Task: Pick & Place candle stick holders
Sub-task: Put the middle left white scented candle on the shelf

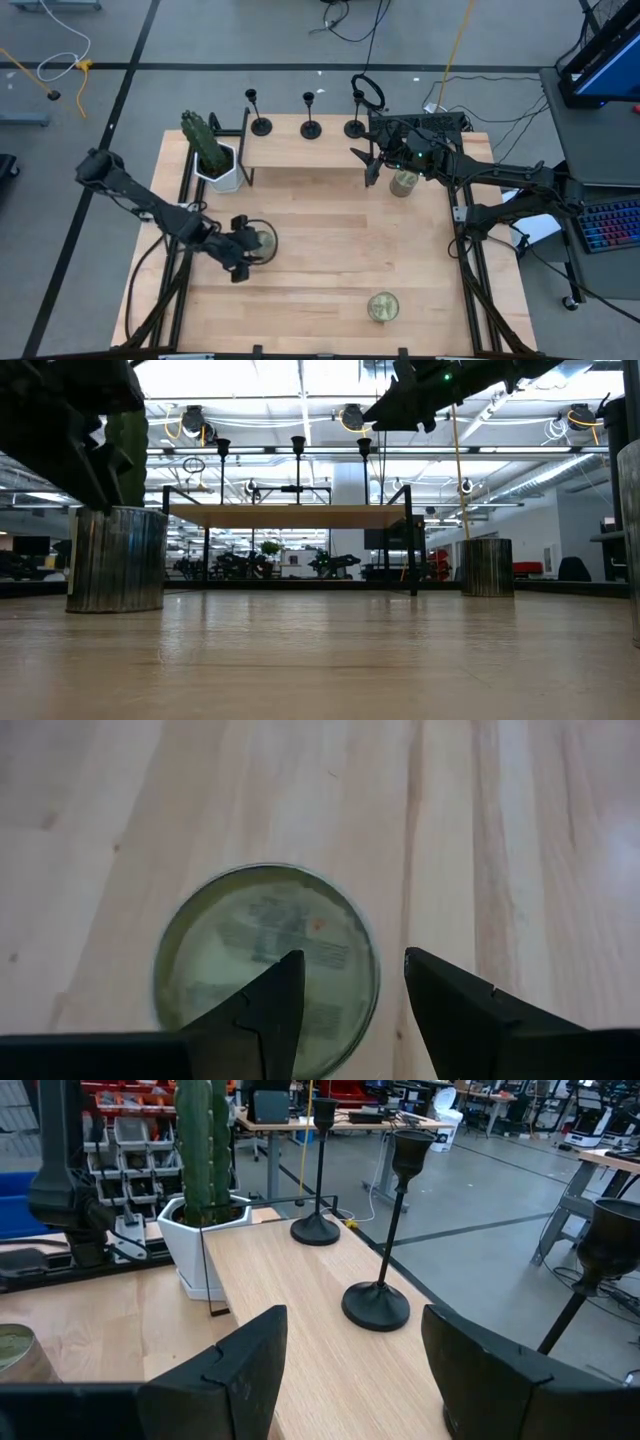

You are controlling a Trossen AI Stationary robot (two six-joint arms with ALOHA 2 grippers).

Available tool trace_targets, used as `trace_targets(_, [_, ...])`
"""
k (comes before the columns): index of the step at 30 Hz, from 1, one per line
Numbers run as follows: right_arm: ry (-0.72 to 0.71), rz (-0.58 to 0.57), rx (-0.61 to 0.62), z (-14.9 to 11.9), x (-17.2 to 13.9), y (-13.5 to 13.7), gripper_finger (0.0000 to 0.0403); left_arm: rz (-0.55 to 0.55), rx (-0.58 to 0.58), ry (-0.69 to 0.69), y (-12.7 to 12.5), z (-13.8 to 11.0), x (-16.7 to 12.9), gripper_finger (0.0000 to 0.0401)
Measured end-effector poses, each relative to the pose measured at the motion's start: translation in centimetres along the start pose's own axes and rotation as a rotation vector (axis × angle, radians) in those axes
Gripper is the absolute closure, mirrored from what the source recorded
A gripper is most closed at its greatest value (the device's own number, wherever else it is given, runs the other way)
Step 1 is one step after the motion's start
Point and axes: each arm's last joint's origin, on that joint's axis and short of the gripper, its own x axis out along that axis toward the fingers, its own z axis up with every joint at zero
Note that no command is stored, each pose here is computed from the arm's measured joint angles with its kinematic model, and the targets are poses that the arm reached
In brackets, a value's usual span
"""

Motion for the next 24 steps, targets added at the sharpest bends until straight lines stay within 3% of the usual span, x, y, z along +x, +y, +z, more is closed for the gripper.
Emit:
trace_targets(8, [-0.004,0.0,0.001,0.0,0.0,0.0,0.0179,0.029,0.057,0.067,0.1,-0.3,1.5,0.0229])
trace_targets(12, [-0.004,0.0,0.001,0.0,0.0,0.0,0.0179,0.031,0.079,0.078,0.2,-0.3,1.7,0.0276])
trace_targets(18, [-0.003,0.0,0.001,0.0,0.0,0.0,0.0179,0.027,0.065,0.069,0.3,0.1,1.7,0.0382])
trace_targets(24, [-0.003,0.001,0.001,0.0,0.0,0.0,0.0179,0.018,0.019,0.037,0.1,2.6,0.7,0.0388])
